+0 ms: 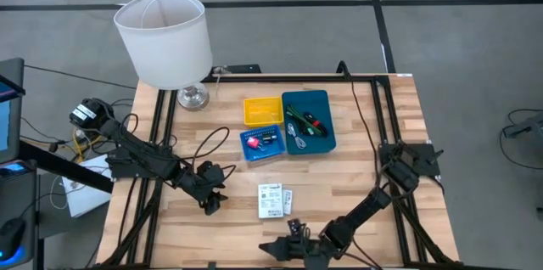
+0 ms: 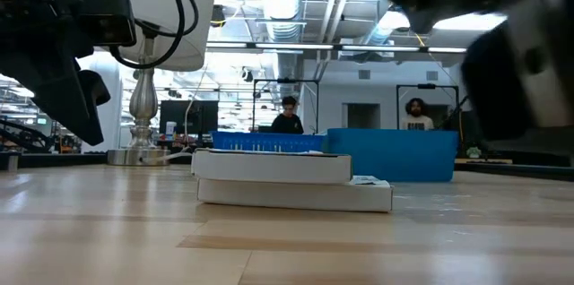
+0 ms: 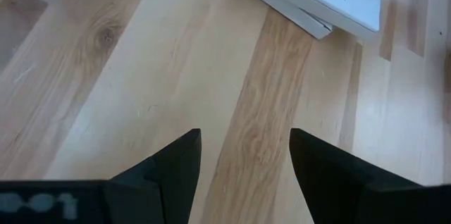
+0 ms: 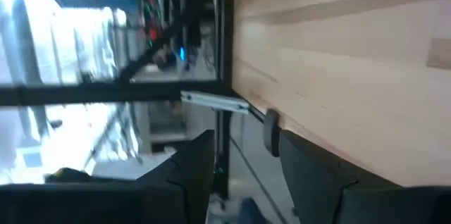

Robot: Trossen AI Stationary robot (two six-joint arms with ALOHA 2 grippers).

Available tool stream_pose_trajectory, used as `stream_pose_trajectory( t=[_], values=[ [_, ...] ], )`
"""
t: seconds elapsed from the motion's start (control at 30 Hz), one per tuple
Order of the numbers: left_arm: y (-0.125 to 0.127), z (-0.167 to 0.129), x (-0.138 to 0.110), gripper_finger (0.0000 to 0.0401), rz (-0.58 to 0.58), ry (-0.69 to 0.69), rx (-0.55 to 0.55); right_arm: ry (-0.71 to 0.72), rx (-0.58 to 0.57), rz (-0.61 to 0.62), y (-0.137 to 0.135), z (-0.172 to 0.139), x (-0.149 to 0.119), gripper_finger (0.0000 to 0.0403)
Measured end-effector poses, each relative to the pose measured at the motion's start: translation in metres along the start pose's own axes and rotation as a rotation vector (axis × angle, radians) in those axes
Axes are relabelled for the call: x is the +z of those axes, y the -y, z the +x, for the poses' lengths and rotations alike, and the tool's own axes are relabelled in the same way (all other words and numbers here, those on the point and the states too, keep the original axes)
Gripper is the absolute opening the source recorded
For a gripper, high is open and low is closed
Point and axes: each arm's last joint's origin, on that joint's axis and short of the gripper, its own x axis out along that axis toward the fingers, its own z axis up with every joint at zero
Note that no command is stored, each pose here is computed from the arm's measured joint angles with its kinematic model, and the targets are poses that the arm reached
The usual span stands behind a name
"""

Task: Pick and place items into bin
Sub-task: Put the top white card reader box into the yellow bin

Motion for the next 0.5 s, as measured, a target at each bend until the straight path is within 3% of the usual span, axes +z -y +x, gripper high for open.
stream_pose_trajectory(
  t=[0.27,0.5],
  values=[
    [0.0,0.0,0.0,0.0205,0.0,0.003,0.003,-0.09,0.07,-0.121,-0.023,0.02,0.012,0.0144],
    [0.0,0.0,0.0,0.0205,0.0,0.004,0.003,-0.209,0.04,-0.182,-0.038,0.032,0.015,0.0186]
  ],
)
